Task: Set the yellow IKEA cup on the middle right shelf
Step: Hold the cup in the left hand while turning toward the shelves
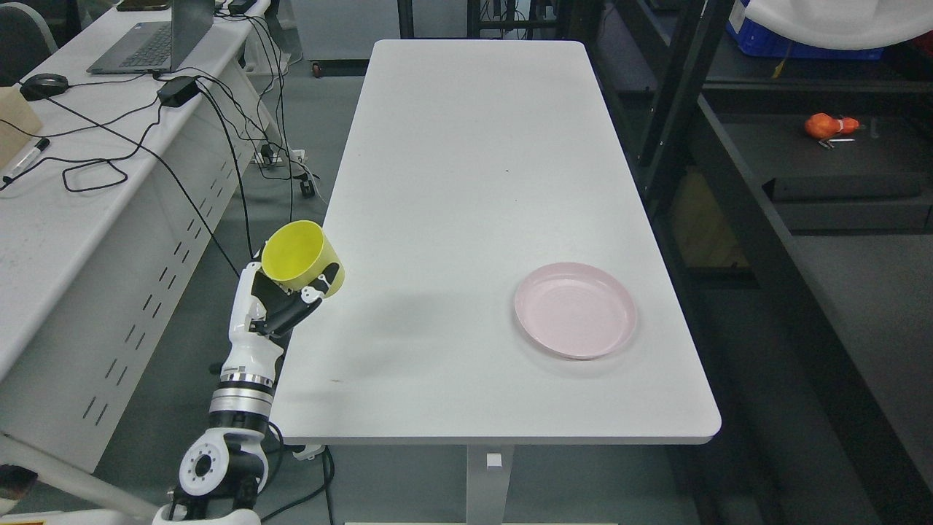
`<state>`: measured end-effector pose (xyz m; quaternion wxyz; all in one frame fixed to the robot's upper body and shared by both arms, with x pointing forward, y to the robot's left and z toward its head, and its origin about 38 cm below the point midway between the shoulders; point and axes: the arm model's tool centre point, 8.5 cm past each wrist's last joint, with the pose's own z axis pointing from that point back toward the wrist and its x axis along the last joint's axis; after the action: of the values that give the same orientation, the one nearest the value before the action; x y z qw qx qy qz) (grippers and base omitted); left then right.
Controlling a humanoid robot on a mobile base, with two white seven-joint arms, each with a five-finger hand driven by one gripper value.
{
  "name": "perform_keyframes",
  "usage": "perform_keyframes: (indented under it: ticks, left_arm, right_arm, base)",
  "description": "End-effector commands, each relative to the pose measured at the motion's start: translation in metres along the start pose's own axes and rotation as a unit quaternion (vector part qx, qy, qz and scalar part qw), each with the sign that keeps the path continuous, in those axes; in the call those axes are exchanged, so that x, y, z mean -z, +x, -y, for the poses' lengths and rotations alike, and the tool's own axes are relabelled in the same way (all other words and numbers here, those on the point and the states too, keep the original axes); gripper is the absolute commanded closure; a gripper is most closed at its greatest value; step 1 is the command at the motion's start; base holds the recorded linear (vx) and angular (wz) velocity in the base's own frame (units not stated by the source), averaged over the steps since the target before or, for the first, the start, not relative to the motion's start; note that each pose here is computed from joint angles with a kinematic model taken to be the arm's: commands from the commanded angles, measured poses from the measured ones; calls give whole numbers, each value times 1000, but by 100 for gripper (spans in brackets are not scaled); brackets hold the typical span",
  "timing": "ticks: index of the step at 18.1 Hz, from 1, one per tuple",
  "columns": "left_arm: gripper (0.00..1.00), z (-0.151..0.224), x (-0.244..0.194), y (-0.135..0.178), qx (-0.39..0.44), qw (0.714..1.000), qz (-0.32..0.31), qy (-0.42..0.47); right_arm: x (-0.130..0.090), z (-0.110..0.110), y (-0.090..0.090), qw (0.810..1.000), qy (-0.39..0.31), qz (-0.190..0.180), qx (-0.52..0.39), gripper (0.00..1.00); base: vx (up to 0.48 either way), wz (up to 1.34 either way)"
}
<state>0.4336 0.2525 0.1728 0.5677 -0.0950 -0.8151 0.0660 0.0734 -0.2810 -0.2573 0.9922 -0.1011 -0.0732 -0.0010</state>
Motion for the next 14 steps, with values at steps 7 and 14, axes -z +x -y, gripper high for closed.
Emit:
perform_keyframes:
  ticks: [7,14]
  left_arm:
    - [100,25,-4,31,5,998,41,-42]
    - [100,32,-4,31,3,998,42,-52]
  right_arm:
    - [1,10,-9,1000,-7,-8,2,1]
    - [1,10,-9,1000,-7,-8,2,1]
  base:
    - [-171,46]
    - [-181,-63]
